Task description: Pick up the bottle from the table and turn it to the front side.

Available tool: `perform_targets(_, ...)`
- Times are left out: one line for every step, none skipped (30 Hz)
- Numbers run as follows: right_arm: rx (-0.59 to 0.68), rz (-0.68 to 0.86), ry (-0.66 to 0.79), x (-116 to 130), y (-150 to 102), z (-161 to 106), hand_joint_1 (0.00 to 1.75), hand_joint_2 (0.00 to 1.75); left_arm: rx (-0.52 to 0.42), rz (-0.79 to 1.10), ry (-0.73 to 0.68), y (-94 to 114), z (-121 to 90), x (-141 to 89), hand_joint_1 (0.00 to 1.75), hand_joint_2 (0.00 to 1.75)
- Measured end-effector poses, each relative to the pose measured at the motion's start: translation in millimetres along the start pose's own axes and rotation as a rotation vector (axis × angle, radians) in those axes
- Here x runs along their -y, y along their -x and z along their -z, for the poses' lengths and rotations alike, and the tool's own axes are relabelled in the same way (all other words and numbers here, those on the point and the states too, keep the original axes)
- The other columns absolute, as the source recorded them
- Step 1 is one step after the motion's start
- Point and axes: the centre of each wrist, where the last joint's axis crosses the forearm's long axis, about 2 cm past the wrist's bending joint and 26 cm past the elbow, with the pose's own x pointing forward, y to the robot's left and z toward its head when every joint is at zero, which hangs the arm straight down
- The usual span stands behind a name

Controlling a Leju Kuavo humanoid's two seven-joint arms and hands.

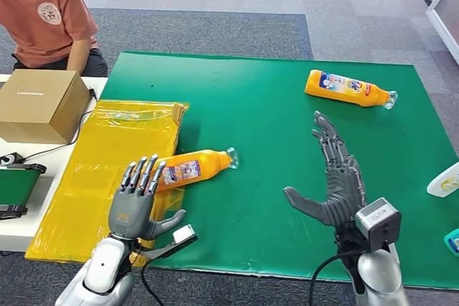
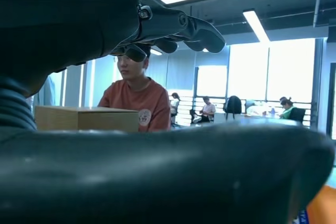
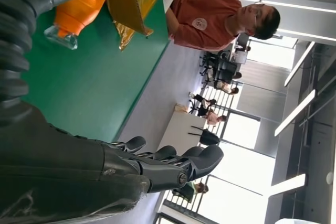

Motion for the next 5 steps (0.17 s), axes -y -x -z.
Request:
perform_targets(-0.001,-0.001,0.000,-0.1,0.0,-0.5,0.00,1.75,-0.005,-0.022,-0.005,-0.2,0.2,-1.3,0.00,0.00)
perform_targets(-0.003,-0.002,0.000,-0.3,0.0,-1.3,0.00,1.75,-0.013,-0.050,-0.011,-0.7,0.2,-2.8,0.00,0.00)
perform_targets(-0.005,-0.003,0.001,-0.4,-0.2,-2.7,0.00,1.75,-0.023,-0.090,-0.019,-1.4,0.4,-5.1,0.00,0.00)
perform_targets(-0.007,-0.005,0.003,-0.7,-0.5,-4.4,0.00,1.75,-0.034,-0.144,-0.029,-2.4,0.5,-7.9,0.00,0.00)
perform_targets(-0.008,-0.006,0.003,-0.8,-0.7,-5.3,0.00,1.75,-0.040,-0.171,-0.035,-2.9,0.5,-9.4,0.00,0.00)
